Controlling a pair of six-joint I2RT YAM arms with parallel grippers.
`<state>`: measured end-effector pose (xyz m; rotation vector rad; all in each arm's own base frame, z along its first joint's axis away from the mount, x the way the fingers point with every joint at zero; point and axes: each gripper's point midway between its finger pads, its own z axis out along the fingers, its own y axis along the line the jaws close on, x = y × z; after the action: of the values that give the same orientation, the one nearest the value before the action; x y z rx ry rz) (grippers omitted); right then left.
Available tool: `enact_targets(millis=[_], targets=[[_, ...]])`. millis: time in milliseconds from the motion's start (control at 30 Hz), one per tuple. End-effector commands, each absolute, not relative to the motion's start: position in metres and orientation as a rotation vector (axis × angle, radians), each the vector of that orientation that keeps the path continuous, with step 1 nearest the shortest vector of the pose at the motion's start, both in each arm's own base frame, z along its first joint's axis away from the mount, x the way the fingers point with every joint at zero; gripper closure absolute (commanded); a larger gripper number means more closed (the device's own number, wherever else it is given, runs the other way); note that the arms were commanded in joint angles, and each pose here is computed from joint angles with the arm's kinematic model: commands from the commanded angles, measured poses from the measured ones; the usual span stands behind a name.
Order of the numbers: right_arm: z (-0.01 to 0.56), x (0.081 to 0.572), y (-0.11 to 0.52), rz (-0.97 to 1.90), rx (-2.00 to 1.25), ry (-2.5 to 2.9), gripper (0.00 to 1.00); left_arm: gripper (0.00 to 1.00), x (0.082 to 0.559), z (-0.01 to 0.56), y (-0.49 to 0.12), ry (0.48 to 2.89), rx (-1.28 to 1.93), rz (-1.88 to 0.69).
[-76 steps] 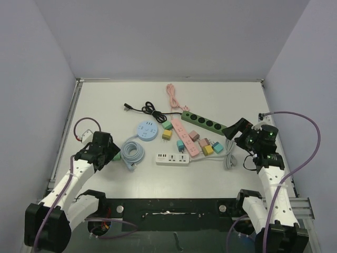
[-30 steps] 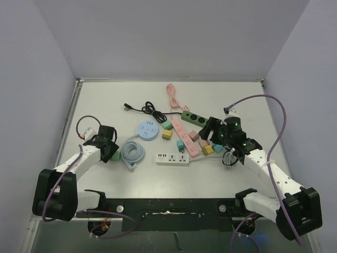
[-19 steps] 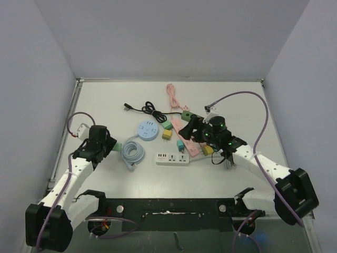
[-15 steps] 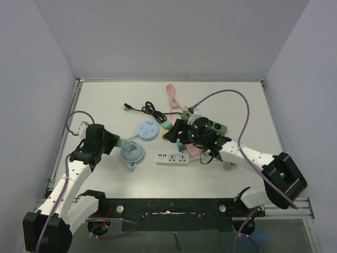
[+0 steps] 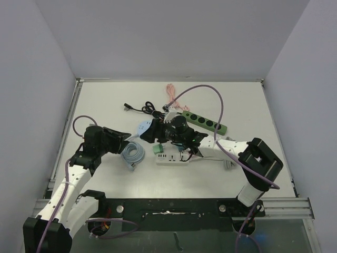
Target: Insert the plug
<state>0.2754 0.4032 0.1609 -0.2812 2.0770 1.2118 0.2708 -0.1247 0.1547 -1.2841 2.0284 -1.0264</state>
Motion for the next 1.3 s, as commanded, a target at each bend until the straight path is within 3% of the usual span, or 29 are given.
enact_targets(millis=[0, 100, 367, 733, 867, 1100, 1267], targets=[[0.172, 0.292, 0.403, 1.149, -0.167, 2.052, 0.29, 0.59, 0.282, 0.162, -0.109, 1.972, -1.234, -0.947], [0.147, 0.304, 0.381, 0.951, -0.105, 2.151, 0.31, 0.56, 0.283, 0.151, -0.098, 2.017, -1.181, -0.813], [0.091, 0.309, 0.329, 0.4, -0.16, 2.389, 0.32, 0.52, 0.284, 0.143, -0.097, 2.078, -1.019, -0.751], [0.044, 0.301, 0.328, 0.131, -0.306, 2.51, 0.31, 0.44, 0.286, 0.143, -0.112, 2.089, -0.881, -0.837], [0.041, 0.305, 0.326, 0.089, -0.348, 2.497, 0.39, 0.44, 0.287, 0.145, -0.113, 2.087, -0.849, -0.842], [0.057, 0.317, 0.327, 0.074, -0.512, 2.389, 0.66, 0.43, 0.29, 0.151, -0.122, 2.085, -0.775, -0.897], [0.106, 0.318, 0.342, 0.233, -0.656, 2.23, 0.68, 0.4, 0.289, 0.161, -0.143, 2.118, -0.623, -1.014]])
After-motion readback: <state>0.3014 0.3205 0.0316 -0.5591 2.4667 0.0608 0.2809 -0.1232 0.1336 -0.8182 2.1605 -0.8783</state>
